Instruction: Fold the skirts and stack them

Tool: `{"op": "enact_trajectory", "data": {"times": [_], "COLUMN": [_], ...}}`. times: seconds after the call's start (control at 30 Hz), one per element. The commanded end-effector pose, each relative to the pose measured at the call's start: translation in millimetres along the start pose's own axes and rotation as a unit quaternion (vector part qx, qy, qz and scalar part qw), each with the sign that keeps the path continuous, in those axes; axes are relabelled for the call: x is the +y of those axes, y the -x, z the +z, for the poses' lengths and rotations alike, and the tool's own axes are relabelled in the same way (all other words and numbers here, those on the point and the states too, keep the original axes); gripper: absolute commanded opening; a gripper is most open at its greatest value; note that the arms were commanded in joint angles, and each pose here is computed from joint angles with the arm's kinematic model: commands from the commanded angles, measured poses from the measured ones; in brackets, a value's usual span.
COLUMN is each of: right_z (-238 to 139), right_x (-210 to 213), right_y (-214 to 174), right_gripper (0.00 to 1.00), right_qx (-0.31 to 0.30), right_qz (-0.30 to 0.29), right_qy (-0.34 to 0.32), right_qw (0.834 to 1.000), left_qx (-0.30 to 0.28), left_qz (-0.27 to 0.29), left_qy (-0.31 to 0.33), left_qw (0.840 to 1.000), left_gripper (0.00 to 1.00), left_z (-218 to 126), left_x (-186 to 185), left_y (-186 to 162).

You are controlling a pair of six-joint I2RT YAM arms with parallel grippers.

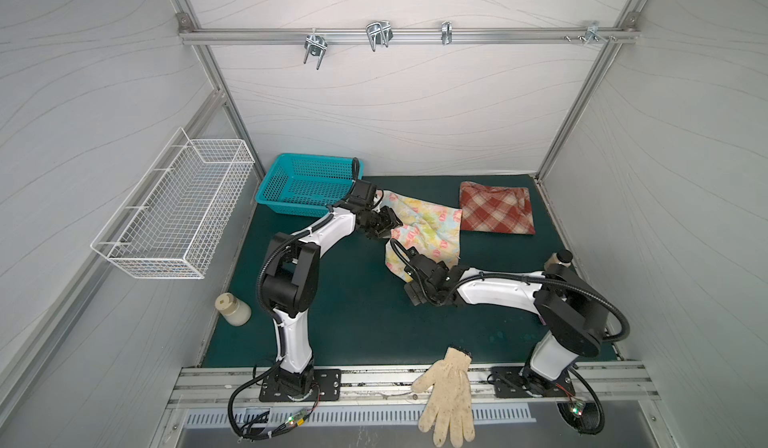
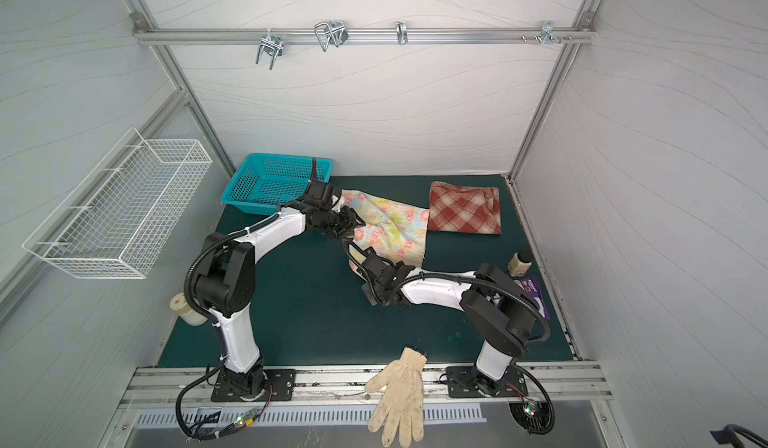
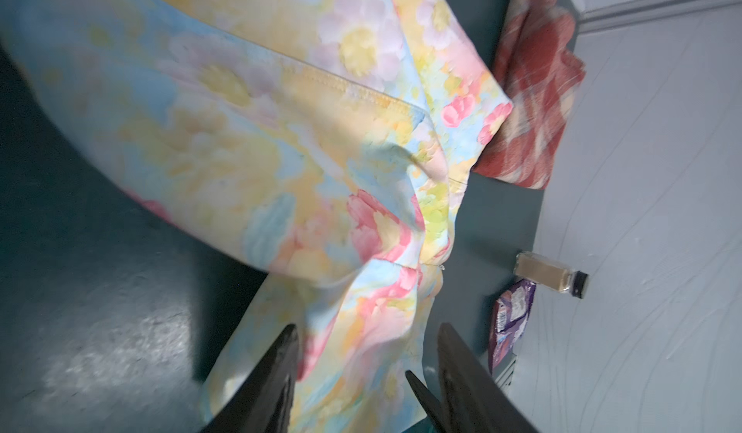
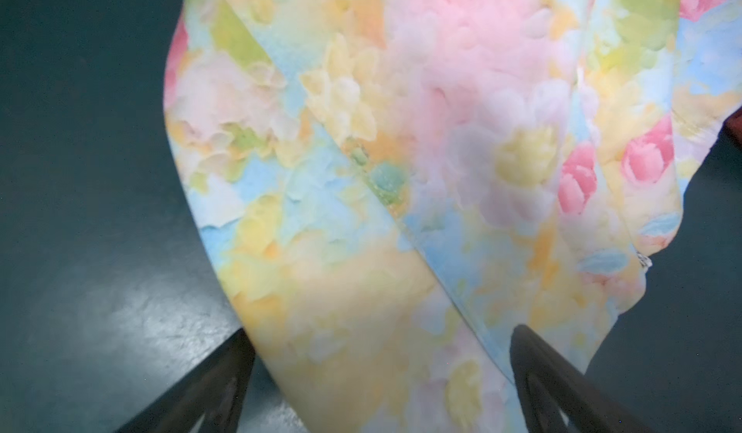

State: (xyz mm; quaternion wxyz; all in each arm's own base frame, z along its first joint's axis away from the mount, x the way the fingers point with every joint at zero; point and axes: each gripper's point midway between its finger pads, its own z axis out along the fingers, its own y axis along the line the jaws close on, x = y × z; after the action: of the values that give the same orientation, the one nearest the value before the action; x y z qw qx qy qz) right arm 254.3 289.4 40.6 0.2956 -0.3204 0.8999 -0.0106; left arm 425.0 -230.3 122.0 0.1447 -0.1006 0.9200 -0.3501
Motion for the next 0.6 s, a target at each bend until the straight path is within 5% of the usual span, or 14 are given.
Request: {"op": "enact_trajectory", "data": {"times": [0.0, 0.1, 0.13, 0.3, 0.57], "right_z": [9, 16, 17, 3, -58], "right_x": [3, 6, 5, 8, 38], "right_y": [-6, -10, -11, -4, 38], "right_gripper": [0.91, 0.72, 0.56, 0.27, 0.15], "right_qx": [0.019, 0.032, 0.033, 0.026, 0.010], "right_qz": [-0.030, -0.032, -0.030, -0.016, 0.023], "right_qy": [-0.012, -0.014, -0.016, 0.003, 0.135], "right_qw": [0.999, 0.999, 0.999, 1.000, 0.991], "left_qx": [-0.022, -0.016, -0.017, -0.036, -0.087], "left_qz": [0.007, 0.001, 0.000, 0.004, 0.013], "left_qy": [-0.033, -0.035, -0.035, -0.032, -0.021], "left_qw": [0.999, 0.999, 0.999, 0.999, 0.996], "left_gripper": [0.56, 0.56, 0.56, 0.56, 0.57], "left_z": [-17, -20, -22, -36, -73], "left_x": [-11, -7, -6, -2, 7], "left_y": [9, 8, 7, -1, -18]}}
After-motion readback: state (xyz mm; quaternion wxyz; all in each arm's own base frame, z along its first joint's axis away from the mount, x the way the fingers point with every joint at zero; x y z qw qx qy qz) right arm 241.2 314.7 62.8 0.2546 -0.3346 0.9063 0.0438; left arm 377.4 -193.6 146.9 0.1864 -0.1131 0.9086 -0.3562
